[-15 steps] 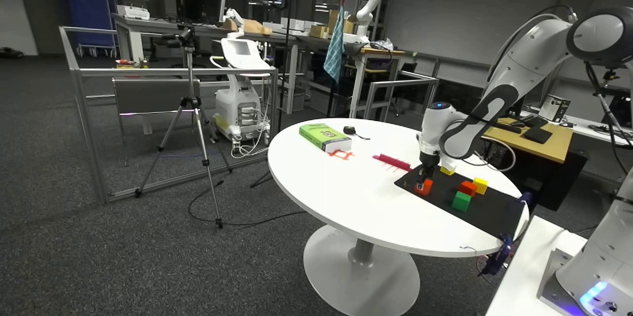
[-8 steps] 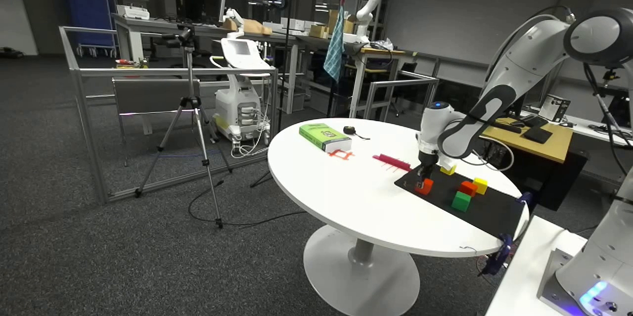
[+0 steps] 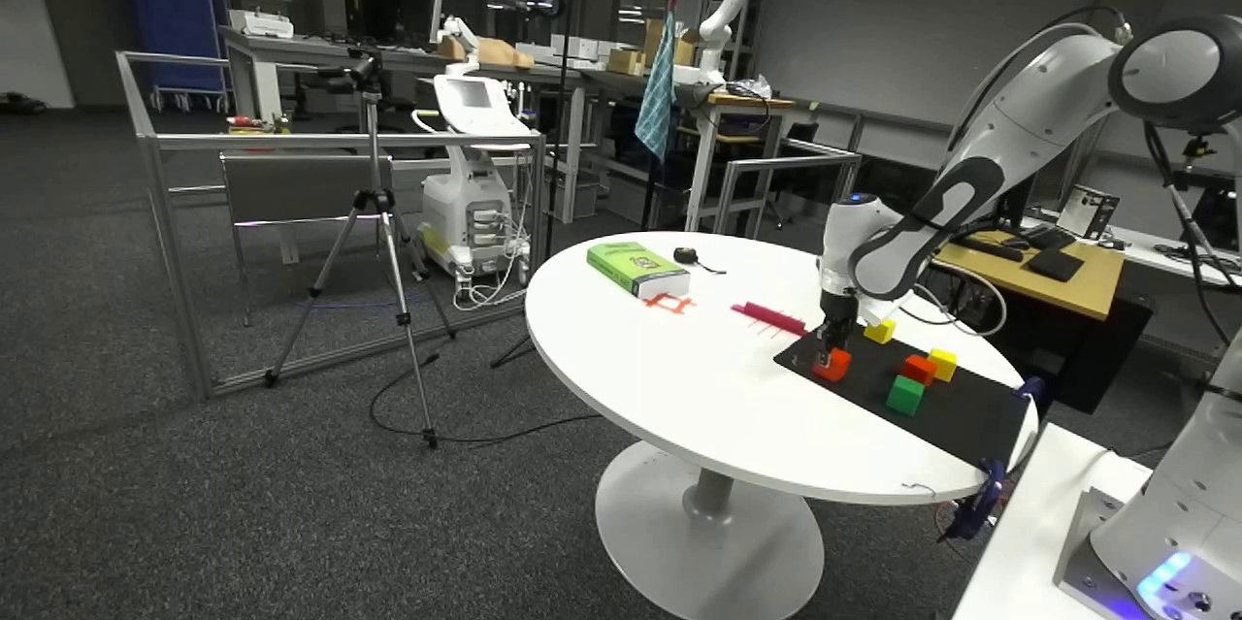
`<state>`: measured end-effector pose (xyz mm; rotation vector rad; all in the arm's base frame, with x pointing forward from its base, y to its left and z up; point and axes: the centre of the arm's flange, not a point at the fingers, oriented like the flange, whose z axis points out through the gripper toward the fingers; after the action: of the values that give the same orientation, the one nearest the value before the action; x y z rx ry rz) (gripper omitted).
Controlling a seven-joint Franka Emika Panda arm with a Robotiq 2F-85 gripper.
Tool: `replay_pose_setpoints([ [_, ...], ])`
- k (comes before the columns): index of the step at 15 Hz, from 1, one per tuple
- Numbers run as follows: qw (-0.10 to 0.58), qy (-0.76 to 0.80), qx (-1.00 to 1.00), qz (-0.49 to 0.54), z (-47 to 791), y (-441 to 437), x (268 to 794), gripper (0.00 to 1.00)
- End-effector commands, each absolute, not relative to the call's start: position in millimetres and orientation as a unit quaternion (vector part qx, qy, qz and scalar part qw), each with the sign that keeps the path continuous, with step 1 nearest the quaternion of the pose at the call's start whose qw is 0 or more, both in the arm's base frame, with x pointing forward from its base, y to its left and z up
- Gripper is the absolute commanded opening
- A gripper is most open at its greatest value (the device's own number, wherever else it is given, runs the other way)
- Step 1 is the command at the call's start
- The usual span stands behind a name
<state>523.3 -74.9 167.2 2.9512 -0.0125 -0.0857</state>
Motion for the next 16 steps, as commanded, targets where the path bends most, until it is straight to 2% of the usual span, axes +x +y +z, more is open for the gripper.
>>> replay_pose_setpoints([
  [1,0.076,-0.005,0.997,-0.033,208.2,-94.9,527.1,0.33],
  [6,0.087,0.033,0.995,-0.02,230.0,-135.9,540.3,0.33],
  [16,0.1,-0.007,0.995,-0.03,215.5,-187.6,544.6,0.33],
])
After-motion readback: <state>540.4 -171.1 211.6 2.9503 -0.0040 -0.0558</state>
